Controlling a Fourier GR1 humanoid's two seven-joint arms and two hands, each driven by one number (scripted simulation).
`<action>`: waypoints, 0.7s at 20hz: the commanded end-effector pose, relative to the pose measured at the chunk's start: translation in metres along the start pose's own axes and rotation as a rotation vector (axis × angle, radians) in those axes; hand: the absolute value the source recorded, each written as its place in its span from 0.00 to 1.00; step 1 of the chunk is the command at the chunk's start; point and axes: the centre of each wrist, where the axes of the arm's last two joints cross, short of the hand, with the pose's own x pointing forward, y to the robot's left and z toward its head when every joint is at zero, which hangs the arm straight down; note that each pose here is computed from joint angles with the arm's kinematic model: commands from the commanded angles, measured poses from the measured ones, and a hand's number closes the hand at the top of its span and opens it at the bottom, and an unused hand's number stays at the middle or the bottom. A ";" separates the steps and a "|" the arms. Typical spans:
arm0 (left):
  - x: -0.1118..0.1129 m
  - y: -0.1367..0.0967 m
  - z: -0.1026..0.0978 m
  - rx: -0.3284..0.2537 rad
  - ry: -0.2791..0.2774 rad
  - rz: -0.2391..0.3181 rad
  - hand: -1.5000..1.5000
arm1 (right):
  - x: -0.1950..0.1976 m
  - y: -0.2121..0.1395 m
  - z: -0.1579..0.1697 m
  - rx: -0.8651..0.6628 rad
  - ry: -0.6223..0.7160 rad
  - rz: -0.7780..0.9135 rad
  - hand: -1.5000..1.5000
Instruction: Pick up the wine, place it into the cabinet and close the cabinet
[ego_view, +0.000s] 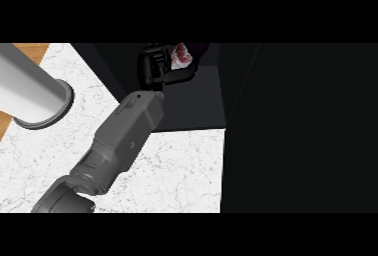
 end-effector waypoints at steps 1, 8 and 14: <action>-0.022 0.029 0.008 0.050 0.021 -0.003 1.00 | 0.013 0.004 0.013 0.023 -0.029 -0.013 0.00; 0.002 0.016 -0.013 0.044 0.037 -0.063 0.00 | 0.009 -0.002 0.000 0.030 -0.053 0.011 0.00; -0.031 0.022 0.019 0.050 0.032 -0.136 0.00 | 0.010 0.003 0.008 0.009 -0.050 0.002 0.00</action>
